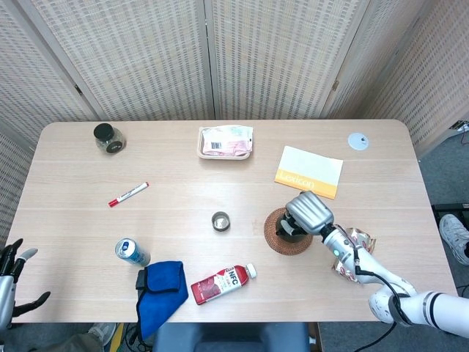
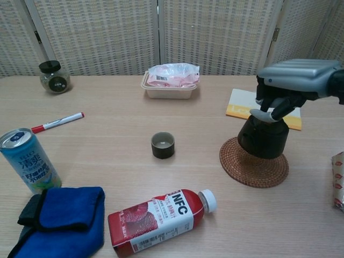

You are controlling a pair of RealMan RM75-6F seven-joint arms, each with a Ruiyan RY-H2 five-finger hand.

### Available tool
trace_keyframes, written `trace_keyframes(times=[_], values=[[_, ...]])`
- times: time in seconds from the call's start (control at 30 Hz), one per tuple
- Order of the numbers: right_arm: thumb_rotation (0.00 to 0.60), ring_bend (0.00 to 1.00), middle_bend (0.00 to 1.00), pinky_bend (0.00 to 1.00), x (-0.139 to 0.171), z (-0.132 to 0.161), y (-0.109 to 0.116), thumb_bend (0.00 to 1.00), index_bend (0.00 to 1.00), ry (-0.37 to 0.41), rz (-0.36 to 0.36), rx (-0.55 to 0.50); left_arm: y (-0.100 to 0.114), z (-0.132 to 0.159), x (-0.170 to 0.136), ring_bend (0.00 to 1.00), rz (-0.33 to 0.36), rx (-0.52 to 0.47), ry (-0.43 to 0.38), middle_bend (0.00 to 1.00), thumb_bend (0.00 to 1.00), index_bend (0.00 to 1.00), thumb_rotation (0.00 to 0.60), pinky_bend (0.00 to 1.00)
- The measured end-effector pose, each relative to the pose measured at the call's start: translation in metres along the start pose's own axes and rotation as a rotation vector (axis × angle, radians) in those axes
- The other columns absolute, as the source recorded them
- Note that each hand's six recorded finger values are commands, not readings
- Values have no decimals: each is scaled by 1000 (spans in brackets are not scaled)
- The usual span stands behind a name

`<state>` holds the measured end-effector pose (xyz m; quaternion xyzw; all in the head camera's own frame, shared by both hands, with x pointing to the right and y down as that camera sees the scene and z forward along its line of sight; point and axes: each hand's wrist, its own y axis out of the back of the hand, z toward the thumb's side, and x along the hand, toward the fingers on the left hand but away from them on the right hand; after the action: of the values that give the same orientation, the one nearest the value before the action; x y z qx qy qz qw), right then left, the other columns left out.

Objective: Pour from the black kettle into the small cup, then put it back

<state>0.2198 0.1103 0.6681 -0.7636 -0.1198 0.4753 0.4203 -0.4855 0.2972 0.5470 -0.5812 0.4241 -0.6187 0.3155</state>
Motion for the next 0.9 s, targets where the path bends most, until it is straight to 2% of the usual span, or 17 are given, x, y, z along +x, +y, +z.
trace_keyframes(times=[0.3, 0.67, 0.9], values=[[394, 916, 1000, 547, -31, 11, 17, 517, 1000, 32, 1, 91, 2, 0, -2, 29, 8, 0, 0, 23, 56, 193, 600, 0], [404, 916, 1000, 548, -83, 49, 29, 517, 1000, 91, 24, 159, 7, -1, -7, 29, 23, 0, -9, 23, 56, 193, 600, 0], [434, 916, 1000, 548, -114, 74, 37, 517, 1000, 119, 23, 197, 12, -5, -14, 29, 38, -1, 2, 23, 56, 193, 600, 0]])
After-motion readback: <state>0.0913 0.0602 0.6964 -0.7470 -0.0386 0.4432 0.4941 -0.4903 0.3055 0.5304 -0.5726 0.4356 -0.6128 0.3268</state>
